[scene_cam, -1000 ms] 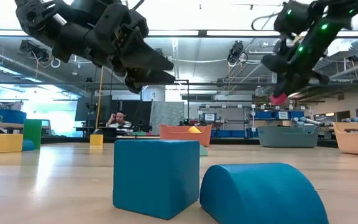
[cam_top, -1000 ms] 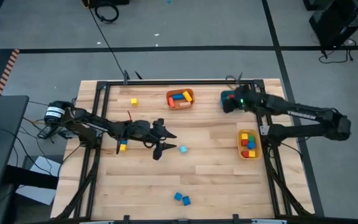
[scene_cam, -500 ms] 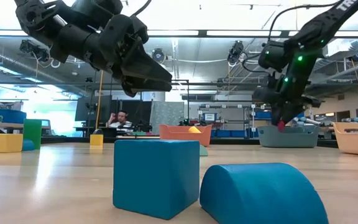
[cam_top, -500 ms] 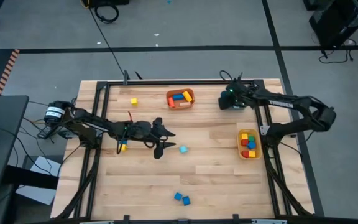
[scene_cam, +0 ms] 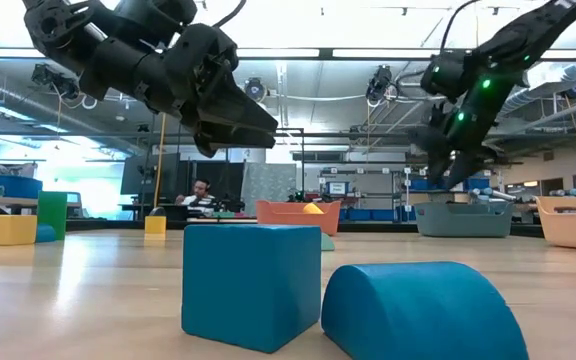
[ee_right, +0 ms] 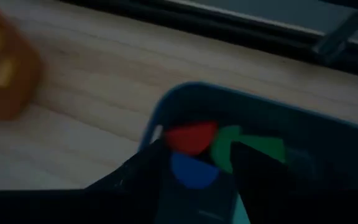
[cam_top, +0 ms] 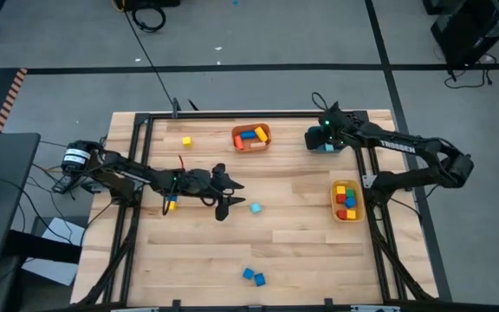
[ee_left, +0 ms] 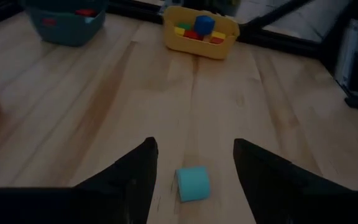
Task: Sort blocks by size
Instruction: Put the green cylinder block into the orange bin
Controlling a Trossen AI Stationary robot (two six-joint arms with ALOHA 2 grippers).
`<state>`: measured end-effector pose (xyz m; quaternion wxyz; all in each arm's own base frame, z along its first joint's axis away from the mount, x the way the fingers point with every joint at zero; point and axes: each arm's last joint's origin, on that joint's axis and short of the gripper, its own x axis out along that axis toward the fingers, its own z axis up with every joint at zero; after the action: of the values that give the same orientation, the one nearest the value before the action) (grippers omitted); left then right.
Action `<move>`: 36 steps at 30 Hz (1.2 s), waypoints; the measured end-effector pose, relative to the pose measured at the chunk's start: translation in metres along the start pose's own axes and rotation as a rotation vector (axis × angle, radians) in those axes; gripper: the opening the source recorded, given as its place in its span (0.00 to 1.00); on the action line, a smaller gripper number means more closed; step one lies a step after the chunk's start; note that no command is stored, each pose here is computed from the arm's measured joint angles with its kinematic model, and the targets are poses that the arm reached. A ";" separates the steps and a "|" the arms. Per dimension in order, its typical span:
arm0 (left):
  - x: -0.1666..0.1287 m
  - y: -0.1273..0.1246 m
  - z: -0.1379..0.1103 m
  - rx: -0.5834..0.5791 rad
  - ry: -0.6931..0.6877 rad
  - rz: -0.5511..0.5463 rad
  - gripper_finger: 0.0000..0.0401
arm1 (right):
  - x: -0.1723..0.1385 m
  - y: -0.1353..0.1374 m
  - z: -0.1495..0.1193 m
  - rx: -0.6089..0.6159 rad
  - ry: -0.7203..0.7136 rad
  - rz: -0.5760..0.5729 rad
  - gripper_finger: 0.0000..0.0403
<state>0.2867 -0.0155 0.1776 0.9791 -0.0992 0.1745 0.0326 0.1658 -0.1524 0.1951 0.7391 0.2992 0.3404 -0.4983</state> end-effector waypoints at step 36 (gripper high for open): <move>-0.072 -0.015 0.003 -0.006 0.193 0.286 0.54 | -0.074 0.165 -0.145 -0.480 -0.134 0.713 0.49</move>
<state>0.2220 -0.0319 0.2083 0.9430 -0.0790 0.2797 0.1624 0.2711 0.0538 0.1861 0.9341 0.1846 0.2732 -0.1367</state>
